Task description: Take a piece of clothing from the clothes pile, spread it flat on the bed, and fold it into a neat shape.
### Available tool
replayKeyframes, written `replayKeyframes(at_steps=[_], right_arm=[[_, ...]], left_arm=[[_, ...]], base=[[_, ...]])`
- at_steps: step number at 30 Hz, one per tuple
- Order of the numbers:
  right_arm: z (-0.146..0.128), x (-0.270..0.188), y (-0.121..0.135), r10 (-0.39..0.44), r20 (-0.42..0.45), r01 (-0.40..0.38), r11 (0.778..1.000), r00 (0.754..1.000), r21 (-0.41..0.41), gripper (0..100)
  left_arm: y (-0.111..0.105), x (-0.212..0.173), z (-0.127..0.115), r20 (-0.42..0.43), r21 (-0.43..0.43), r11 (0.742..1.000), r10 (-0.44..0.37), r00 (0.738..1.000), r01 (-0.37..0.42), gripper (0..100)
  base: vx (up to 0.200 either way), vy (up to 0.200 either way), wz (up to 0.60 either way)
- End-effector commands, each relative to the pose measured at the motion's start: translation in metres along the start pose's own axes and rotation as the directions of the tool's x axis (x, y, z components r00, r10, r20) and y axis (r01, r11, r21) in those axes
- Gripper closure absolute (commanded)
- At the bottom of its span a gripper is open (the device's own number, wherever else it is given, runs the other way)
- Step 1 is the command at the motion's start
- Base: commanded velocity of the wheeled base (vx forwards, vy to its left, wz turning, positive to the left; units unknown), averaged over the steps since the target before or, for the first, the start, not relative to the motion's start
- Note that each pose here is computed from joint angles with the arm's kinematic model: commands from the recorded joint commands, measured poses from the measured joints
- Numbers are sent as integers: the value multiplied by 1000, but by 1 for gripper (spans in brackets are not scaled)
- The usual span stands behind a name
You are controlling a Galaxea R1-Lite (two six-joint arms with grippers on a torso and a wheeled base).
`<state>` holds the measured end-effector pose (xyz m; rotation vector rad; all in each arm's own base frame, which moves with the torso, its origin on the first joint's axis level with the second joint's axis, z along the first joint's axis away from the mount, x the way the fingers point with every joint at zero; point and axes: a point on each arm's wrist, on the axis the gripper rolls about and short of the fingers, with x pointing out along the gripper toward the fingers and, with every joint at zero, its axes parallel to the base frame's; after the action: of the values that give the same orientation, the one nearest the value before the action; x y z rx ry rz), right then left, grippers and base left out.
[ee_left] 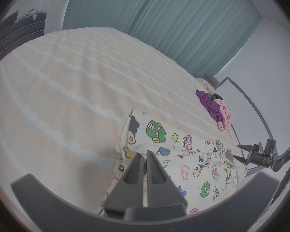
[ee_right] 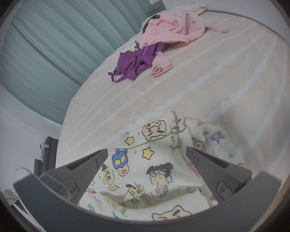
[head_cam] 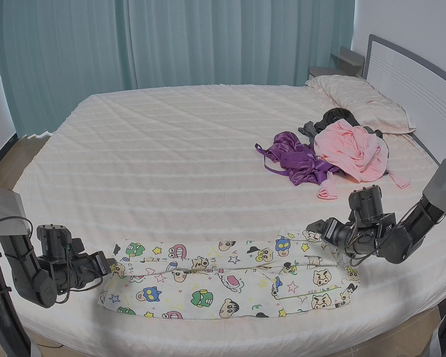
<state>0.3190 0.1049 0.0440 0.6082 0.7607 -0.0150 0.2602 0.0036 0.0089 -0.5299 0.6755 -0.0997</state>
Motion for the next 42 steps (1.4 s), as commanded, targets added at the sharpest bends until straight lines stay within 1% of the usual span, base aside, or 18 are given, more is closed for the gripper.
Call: replayKeyframes(at_steps=[1, 2, 3, 5, 7, 10, 14, 16, 24, 25, 35, 37, 40, 41, 42], right_arm=[[7, -23, -11, -13, 22, 13, 1000, 1000, 19, 0], [6, -23, -11, -15, 19, 15, 1000, 1000, 19, 0], [4, -23, -19, -38, 8, 37, 999, 999, 23, 0], [-1, -21, -26, -56, -21, 56, 998, 998, 24, 0], [-7, -15, -31, -60, -61, 62, 998, 996, 26, 0], [-11, -7, -35, -71, -85, 74, 997, 994, 28, 0], [-11, -2, -36, -62, -97, 66, 997, 993, 37, 0], [-13, 9, -38, -68, -115, 73, 997, 991, 40, 0], [-10, 24, -35, -64, -110, 72, 995, 992, 69, 0], [-9, 28, -35, -62, -108, 70, 995, 992, 71, 100], [-3, 29, -40, -71, -95, 80, 992, 993, 94, 100], [1, 25, -39, -63, -82, 73, 990, 995, 120, 100], [7, 17, -34, -42, -60, 51, 986, 997, 161, 100], [7, 16, -33, -41, -59, 50, 985, 997, 163, 100], [11, 13, -31, -30, -45, 38, 984, 999, 171, 100]], left_arm=[[5, 2, -8, -29, -10, 1000, 13, 999, -14, 100], [5, 2, -8, -28, -9, 1000, 13, 1000, -13, 100], [4, 2, -7, -20, -7, 1000, 9, 1000, -9, 100], [4, 0, -8, -19, -7, 1000, 11, 1000, -11, 100], [4, 0, -8, -21, -7, 1000, 11, 1000, -11, 100], [4, 0, -8, -21, -6, 1000, 11, 1000, -11, 100], [4, -1, -9, -23, -8, 1000, 12, 1000, -13, 100], [4, 0, -9, -23, -10, 1000, 12, 1000, -13, 100], [3, 0, -7, -17, -6, 1000, 9, 1000, -9, 100], [3, 1, -7, -15, -6, 1000, 9, 1000, -9, 100], [3, 1, -4, -3, -2, 1000, 8, 1000, -8, 100], [2, 1, -3, 6, 3, 1000, 7, 1000, -7, 100], [-1, 0, 3, 51, 14, 1000, -11, 999, 11, 100], [-2, 0, 4, 58, 16, 1000, -15, 998, 14, 100], [-4, 1, 8, 85, 25, 999, -23, 996, 21, 100]], base=[[0, 0, 0], [0, 0, 0], [0, 0, 0], [0, 0, 0], [0, 0, 0], [0, 0, 0], [0, 0, 0], [0, 0, 0], [0, 0, 0], [0, 0, 0], [0, 0, 0], [0, 0, 0], [0, 0, 0], [0, 0, 0], [0, 0, 0]])
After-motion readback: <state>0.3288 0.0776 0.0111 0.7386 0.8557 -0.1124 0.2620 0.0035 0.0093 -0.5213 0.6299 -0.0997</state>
